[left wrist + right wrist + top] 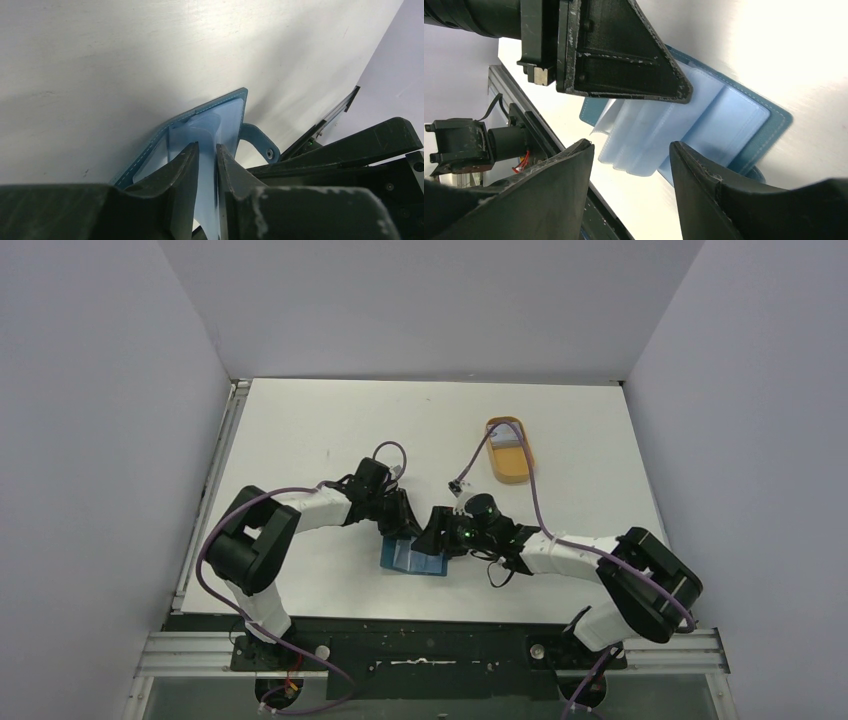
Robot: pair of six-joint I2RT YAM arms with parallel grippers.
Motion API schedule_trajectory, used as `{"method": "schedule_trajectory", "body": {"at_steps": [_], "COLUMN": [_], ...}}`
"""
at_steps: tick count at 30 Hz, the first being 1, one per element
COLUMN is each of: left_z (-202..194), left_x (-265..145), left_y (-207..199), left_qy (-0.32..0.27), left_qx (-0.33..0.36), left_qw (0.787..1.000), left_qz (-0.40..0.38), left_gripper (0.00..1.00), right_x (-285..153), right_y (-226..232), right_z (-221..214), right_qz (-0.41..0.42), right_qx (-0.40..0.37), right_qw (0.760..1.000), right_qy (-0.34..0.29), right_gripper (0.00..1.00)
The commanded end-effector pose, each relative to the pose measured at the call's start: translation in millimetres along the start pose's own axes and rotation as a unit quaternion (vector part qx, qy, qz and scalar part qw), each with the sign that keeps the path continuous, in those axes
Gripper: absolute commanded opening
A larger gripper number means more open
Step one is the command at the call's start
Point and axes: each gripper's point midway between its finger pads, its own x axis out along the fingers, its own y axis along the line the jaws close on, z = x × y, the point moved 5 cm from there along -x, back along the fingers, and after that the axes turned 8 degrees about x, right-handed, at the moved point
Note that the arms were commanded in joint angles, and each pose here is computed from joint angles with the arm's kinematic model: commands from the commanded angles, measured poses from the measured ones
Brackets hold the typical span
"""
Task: Put the credit cards into the card holder
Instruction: Open the card holder at the center of the board.
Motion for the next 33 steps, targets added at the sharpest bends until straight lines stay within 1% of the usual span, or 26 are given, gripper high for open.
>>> {"method": "schedule_trajectory", "body": {"at_steps": [1,3,6,19,33], "left_z": [5.4,5.4,5.5,4.7,5.8], "left_x": [1.0,1.0,1.1,1.9,1.1], "left_y": [-0.1,0.1,0.1,0.8,-2.0], "left_qy": [-0.007,-0.007,-0.007,-0.006,-0.007], "left_qx": [0.008,0.007,0.007,0.003,0.004], "left_qw": [1.0,1.0,1.0,1.0,1.0], "left_qz": [0.003,0.003,0.003,0.003,-0.003], "left_gripper": [0.14,0.12,0.12,0.11,0.1], "right_x": [-12.5,-16.9,-18.0,2.0,13.4], "right_y": [-0.2,-8.4,-15.8,2.3,-3.7], "right_z": [11.4,10.5,8.6,13.9,6.6], "right_qz": [-0.01,-0.032,-0.063,-0.063,-0.112], "right_qx": [-0.005,-0.002,-0.007,-0.005,-0.02], "right_qw": [0.999,0.998,0.997,0.997,0.993], "right_qy": [-0.048,-0.055,-0.044,-0.043,-0.01], "right_gripper": [0.57,0.56,0.56,0.68,0.68]}}
